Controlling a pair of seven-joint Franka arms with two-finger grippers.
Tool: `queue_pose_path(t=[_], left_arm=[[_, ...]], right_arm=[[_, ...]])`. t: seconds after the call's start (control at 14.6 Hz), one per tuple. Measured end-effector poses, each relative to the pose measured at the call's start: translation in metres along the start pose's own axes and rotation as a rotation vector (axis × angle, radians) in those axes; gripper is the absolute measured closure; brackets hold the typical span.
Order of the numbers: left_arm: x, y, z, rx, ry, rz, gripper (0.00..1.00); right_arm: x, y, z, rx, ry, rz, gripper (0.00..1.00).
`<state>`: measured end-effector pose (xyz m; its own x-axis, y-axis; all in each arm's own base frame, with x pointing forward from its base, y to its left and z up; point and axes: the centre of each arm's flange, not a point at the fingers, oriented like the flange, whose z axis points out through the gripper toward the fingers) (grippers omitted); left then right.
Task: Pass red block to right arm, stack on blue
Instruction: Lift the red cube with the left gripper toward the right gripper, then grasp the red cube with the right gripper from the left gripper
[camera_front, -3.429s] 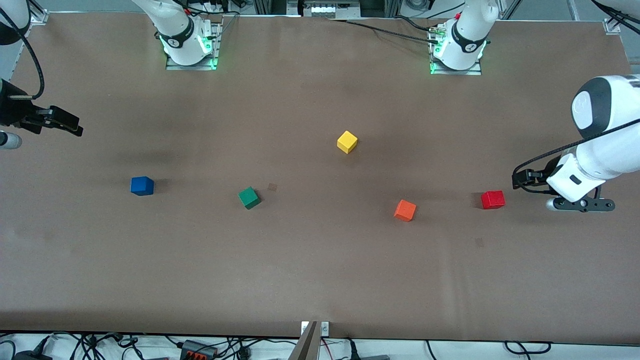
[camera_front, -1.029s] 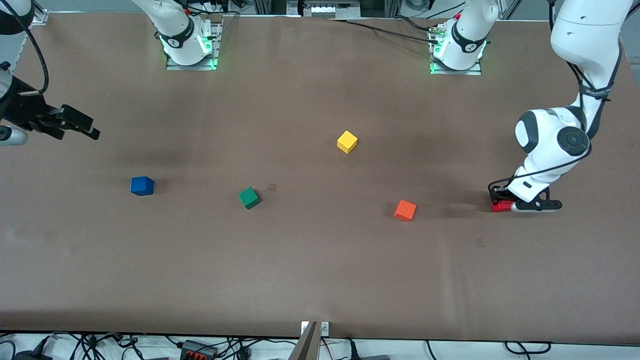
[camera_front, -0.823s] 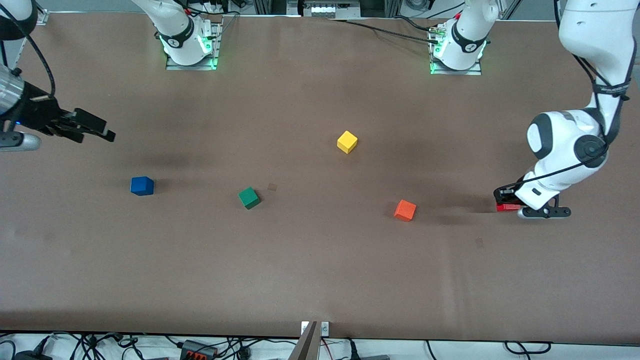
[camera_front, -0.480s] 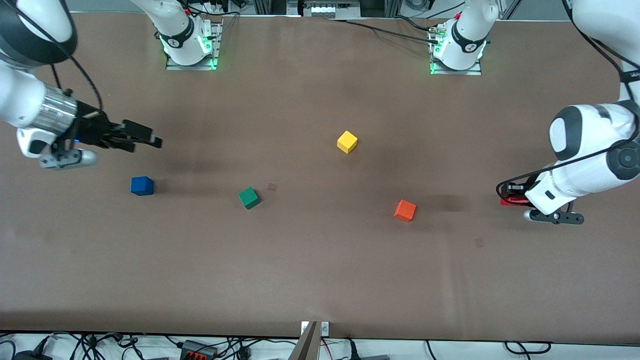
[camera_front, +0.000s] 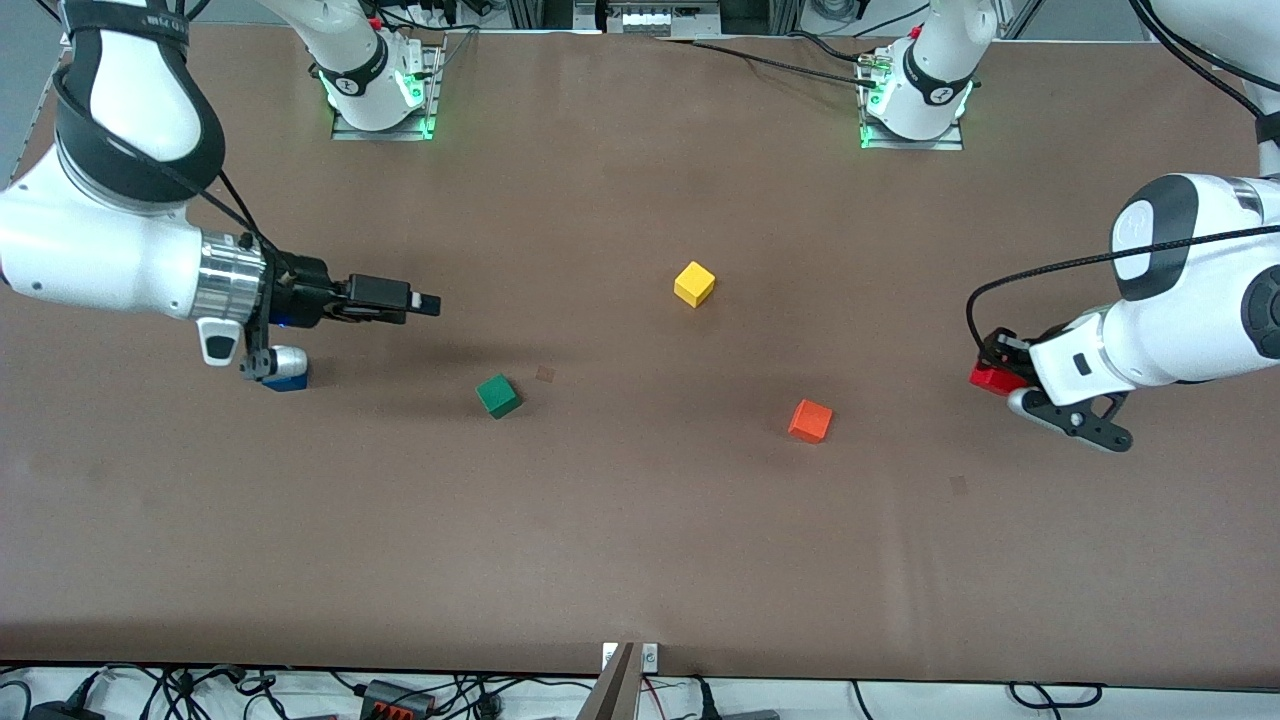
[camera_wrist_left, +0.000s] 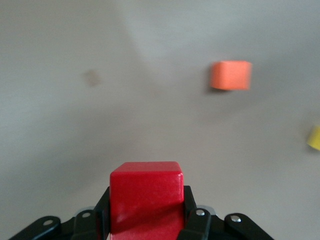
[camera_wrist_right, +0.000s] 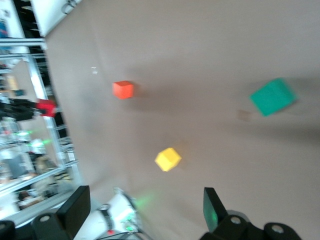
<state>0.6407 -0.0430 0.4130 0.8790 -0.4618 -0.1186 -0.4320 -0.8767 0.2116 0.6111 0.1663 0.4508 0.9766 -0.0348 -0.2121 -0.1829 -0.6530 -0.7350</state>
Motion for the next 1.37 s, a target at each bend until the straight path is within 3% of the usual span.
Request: queue_pose_path(t=[0.21,0.48,0.62,0.75,1.1,1.37], left_arm=[[0.008,0.017,0.004,-0.140,0.067,0.244,0.44],[0.032,0.068,0.013,-0.364,0.230,0.533,0.44],[0.047,0.105,0.012,-0.490,0.367,0.652,0.44],[0.066,0.135,0.009,-0.565,0.567,0.774,0.44],[0.106,0.225,0.015,-0.539,1.004,0.931,0.44],[0.116,0.287,0.046,-0.489,1.305,0.901,0.44]], right_arm=[[0.008,-0.005,0.017,0.138,-0.019,0.033,0.00],[0.005,-0.020,0.033,0.226,-0.043,0.048,0.00],[0.009,-0.019,0.043,0.277,-0.055,0.059,0.00],[0.015,-0.012,0.054,0.349,-0.070,0.057,0.00],[0.026,0.003,0.076,0.529,-0.117,0.059,0.00],[0.030,0.011,0.087,0.557,-0.129,0.068,0.00]])
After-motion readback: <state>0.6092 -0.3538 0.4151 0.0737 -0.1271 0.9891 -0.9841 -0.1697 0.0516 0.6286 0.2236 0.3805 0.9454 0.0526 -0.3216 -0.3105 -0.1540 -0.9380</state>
